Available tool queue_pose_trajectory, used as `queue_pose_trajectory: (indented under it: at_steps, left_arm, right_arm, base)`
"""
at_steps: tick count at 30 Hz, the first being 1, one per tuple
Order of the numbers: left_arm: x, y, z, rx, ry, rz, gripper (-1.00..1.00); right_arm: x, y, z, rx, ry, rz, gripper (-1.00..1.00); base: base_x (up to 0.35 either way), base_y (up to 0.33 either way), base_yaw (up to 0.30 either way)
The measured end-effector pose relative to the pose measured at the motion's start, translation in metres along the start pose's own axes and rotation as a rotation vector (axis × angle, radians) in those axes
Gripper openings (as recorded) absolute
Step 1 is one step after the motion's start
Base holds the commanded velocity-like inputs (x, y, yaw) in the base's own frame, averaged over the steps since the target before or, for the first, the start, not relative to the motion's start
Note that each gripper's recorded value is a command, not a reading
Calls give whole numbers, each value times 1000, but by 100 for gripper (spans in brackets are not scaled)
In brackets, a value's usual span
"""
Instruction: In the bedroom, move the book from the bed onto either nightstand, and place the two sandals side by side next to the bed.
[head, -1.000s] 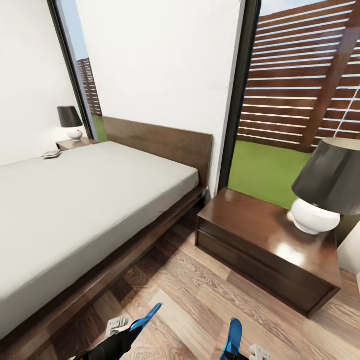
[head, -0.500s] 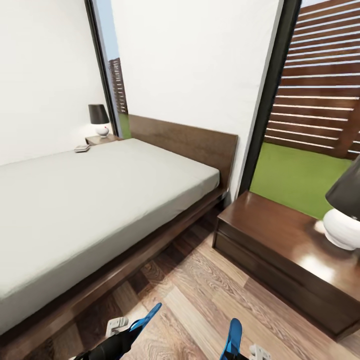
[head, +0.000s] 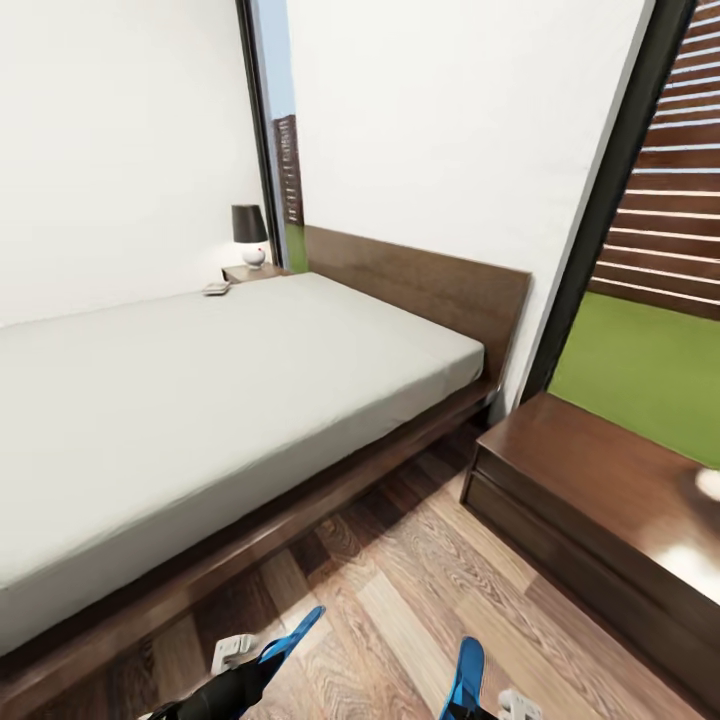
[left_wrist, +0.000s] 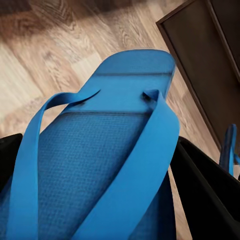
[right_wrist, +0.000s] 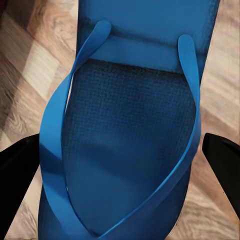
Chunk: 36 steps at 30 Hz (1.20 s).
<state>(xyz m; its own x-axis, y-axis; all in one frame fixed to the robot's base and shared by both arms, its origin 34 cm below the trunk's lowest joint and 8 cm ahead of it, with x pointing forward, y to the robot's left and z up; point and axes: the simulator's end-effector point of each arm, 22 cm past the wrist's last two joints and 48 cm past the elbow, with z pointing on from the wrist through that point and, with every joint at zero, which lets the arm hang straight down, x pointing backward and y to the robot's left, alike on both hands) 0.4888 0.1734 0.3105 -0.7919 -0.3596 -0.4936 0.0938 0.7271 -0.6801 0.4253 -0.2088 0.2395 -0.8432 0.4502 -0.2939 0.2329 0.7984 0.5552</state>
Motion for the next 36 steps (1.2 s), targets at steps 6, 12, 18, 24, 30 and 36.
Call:
queue_pose_trajectory:
  at_steps: [6,12,18,24,30,36]
  left_arm:
    - [1,1,0,-1,2,-1,-100]
    - [2,1,0,-2,3,-3,-100]
    - [3,2,0,-2,5,-4,-100]
    - [3,2,1,-3,6,-5,-100]
    - [4,3,1,-4,8,-6,-100]
    - [5,3,1,-5,10,-8,-100]
  right_arm:
    - [1,0,0,1,1,1,-100]
    - [2,-1,0,2,4,2,-100]
    - [3,-2,1,3,5,3,-100]
    - [3,-2,1,4,7,4,-100]
    - [4,-3,1,5,9,4,-100]
    - [5,-3,2,5,11,6,-100]
  base:
    - [0,0,278]
    - [0,0,278]
    - [0,0,278]
    - [0,0,278]
    - [0,0,278]
    - [0,0,279]
